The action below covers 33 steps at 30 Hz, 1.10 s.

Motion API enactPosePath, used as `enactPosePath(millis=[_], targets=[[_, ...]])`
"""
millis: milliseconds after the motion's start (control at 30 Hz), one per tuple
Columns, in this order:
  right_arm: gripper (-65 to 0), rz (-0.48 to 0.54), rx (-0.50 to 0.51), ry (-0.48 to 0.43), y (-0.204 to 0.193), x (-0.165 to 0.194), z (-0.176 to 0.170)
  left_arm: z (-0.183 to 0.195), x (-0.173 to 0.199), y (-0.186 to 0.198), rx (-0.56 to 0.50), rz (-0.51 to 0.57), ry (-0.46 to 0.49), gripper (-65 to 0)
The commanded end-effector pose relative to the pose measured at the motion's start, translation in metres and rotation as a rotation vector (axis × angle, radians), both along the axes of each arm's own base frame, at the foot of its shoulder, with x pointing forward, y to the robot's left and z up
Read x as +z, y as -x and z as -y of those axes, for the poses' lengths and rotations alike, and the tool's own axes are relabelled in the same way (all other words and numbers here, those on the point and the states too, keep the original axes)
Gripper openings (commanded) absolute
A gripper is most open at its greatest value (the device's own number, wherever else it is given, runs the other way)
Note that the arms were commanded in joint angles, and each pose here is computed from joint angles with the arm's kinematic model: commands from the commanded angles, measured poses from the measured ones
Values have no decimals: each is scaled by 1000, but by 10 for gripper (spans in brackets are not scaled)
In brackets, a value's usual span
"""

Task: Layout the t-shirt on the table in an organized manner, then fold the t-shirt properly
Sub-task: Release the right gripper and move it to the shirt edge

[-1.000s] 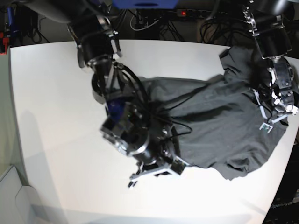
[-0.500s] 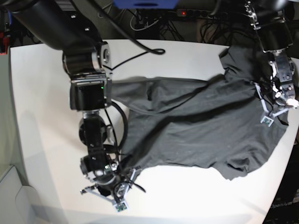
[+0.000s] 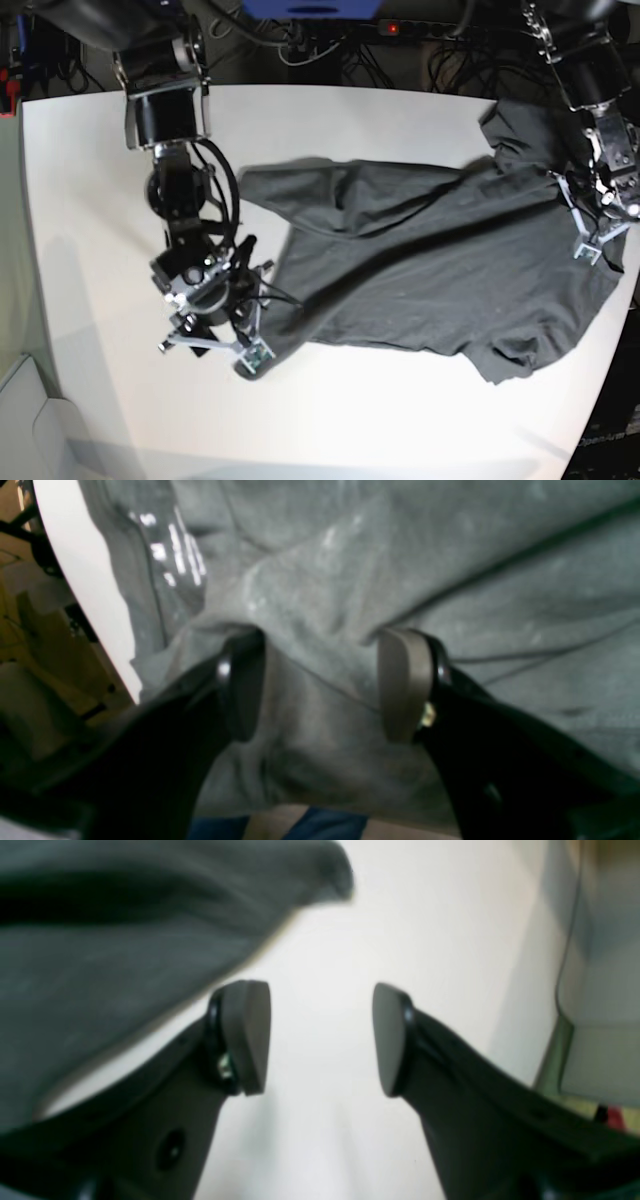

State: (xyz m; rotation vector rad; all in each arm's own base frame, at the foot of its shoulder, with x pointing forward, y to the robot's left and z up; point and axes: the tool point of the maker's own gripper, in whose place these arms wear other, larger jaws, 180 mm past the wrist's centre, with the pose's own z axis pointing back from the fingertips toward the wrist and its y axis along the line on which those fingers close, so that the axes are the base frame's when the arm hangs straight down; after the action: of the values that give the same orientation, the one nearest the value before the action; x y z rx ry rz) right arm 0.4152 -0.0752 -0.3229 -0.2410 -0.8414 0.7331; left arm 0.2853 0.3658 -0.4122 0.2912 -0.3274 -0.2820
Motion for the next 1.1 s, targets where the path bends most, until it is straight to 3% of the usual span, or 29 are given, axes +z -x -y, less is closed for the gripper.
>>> enactPosePath(millis=[0, 133, 333, 500, 600, 867, 1000, 1067], targets=[[-315, 34, 40, 7, 4, 16, -6, -10, 17, -11, 6, 41, -29, -298], [-315, -29, 108, 75, 45, 9, -6, -9, 33, -23, -2, 93, -42, -298], [-319, -91, 129, 76, 83, -13, -12, 11, 79, -48, -40, 247, -82, -298], [-319, -190, 160, 90, 116, -46, -12, 27, 100, -47, -31, 273, -110, -298], [-319, -224, 163, 88, 126, -56, -13, 35, 95, -43, -28, 261, -101, -298], [-319, -337, 176, 95, 132, -96, -10, 38, 39, -13, -27, 144, -31, -298], [-322, -386, 197, 75, 139, -118, -14, 27, 16, 3, 26, 130, 23, -298], [-354, -391, 204, 64, 142, -122, -17, 22, 7, 10, 56, 119, 45, -298]])
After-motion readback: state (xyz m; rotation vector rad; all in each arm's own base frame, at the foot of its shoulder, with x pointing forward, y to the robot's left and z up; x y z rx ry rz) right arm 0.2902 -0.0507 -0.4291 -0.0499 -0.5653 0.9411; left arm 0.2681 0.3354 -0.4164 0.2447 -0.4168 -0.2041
